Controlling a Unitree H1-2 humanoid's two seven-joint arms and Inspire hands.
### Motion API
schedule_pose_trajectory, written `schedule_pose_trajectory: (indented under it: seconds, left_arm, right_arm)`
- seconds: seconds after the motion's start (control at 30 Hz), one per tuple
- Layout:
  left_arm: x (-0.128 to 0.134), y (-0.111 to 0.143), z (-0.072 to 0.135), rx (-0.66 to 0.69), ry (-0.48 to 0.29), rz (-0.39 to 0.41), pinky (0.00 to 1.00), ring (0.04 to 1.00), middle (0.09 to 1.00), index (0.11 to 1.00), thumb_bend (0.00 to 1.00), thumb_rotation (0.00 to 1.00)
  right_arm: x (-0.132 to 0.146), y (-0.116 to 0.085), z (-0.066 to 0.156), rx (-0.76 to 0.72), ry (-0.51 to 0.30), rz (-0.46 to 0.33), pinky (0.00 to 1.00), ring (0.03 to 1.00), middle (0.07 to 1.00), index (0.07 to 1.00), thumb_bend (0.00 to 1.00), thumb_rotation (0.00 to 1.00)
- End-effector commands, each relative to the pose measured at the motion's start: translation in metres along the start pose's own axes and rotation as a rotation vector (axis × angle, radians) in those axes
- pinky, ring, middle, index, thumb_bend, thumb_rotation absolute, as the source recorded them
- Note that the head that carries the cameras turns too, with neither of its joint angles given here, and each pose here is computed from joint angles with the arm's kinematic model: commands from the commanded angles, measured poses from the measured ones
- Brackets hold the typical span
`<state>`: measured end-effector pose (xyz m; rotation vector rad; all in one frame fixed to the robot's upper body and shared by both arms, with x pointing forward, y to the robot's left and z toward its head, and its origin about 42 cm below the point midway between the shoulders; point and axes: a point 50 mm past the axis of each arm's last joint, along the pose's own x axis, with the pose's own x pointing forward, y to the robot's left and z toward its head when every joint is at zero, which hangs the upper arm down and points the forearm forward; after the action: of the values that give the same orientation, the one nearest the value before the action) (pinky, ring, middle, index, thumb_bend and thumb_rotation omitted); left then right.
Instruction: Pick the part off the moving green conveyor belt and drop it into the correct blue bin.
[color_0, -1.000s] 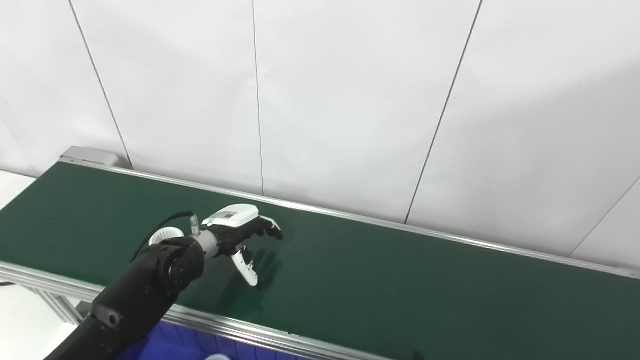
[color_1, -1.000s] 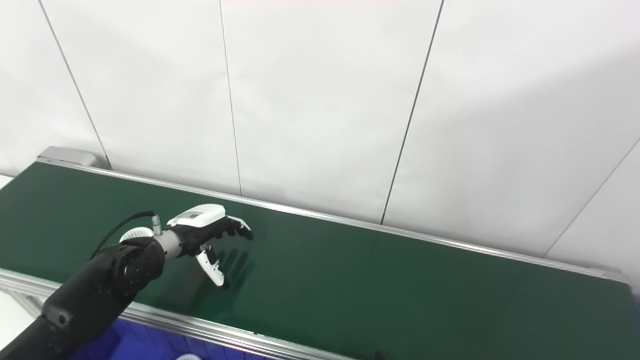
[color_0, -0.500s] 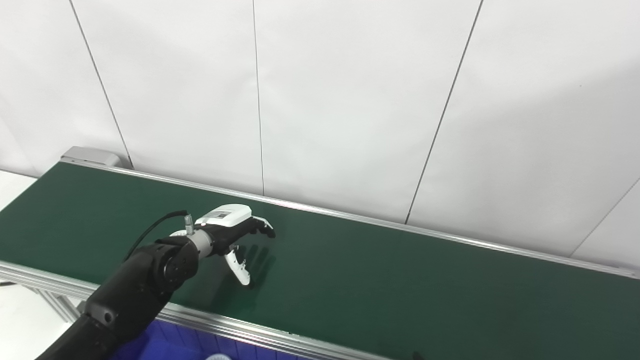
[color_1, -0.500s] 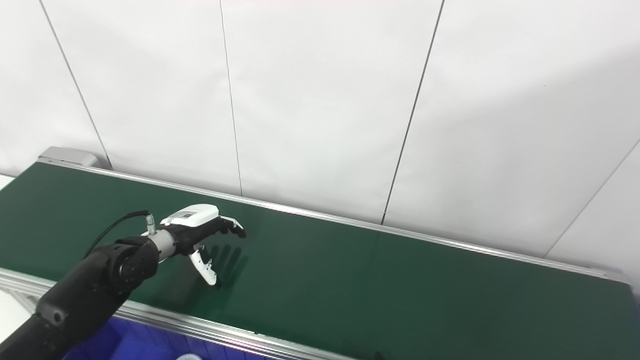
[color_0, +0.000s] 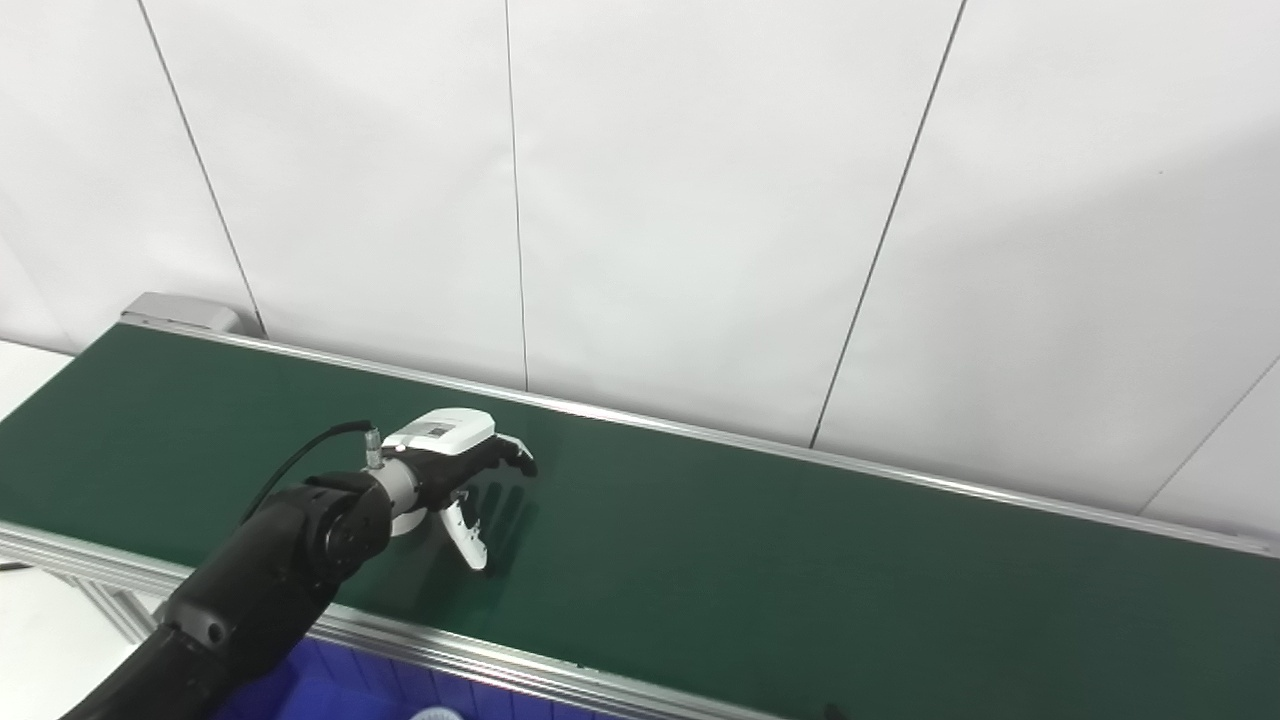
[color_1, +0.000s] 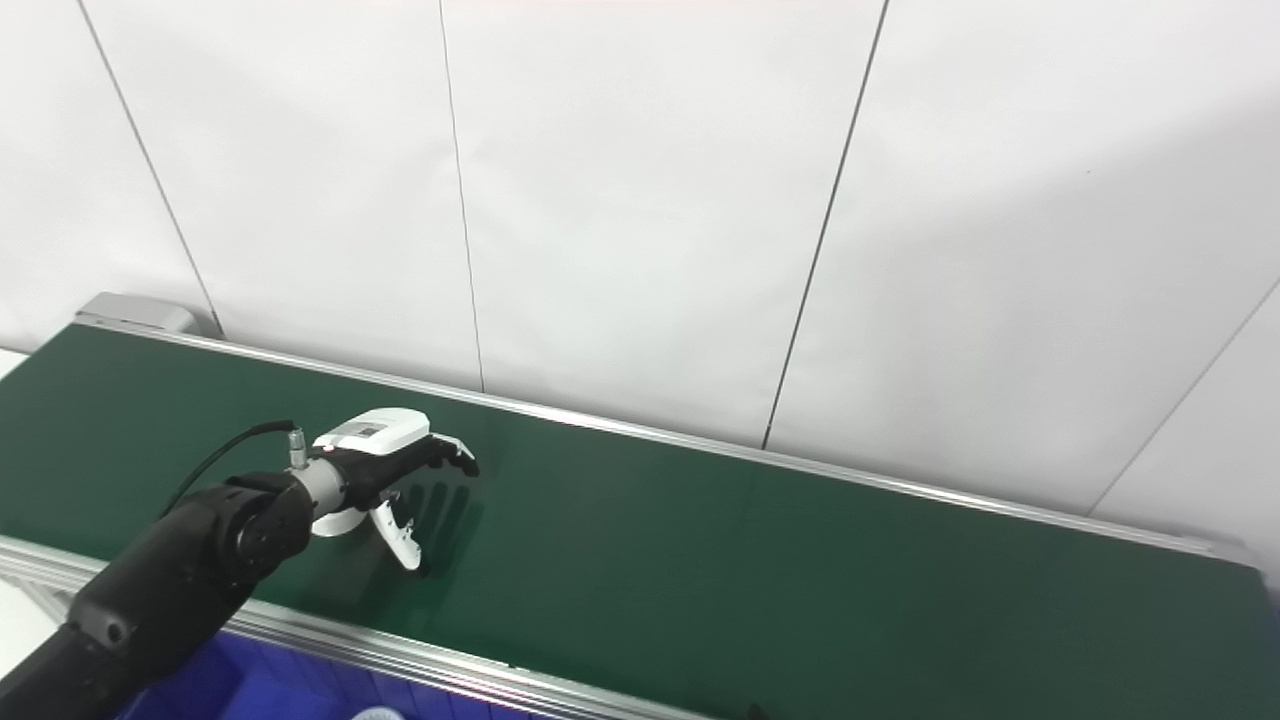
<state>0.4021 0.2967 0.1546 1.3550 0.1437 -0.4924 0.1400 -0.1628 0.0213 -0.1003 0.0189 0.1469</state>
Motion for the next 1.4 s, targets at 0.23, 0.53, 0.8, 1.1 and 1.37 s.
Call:
schedule_pose_trajectory:
  seconds: [0.23,0.53,0.8,1.1,1.37]
  left_arm:
    - [-0.001,0.021,-0.003,0.068,-0.011,0.075,0.8,0.827,0.843,0.779,0.89,0.0]
    - [-0.001,0.016,-0.001,0.077,-0.007,0.064,0.83,0.83,0.844,0.78,0.88,0.0]
    - [-0.002,0.013,-0.001,0.083,-0.02,0.058,0.83,0.835,0.847,0.78,0.87,0.0]
    - [-0.005,0.009,-0.001,0.084,-0.017,0.051,0.83,0.84,0.853,0.779,0.87,0.0]
    - [-0.005,0.006,-0.001,0.087,-0.018,0.039,0.82,0.836,0.852,0.776,0.87,0.0]
  right_arm:
    - [0.001,-0.002,0.01,0.017,-0.075,-0.005,0.76,0.846,0.886,0.954,0.27,0.85]
    - [0.0,-0.004,0.01,0.008,-0.075,-0.005,0.75,0.845,0.887,0.954,0.27,0.86]
    - [0.0,-0.005,0.01,0.013,-0.074,-0.002,0.75,0.846,0.887,0.956,0.27,0.85]
    - [-0.001,-0.006,0.01,0.014,-0.076,-0.002,0.76,0.849,0.889,0.954,0.26,0.82]
    - [0.0,-0.006,0.01,0.012,-0.077,-0.003,0.76,0.845,0.887,0.951,0.27,0.82]
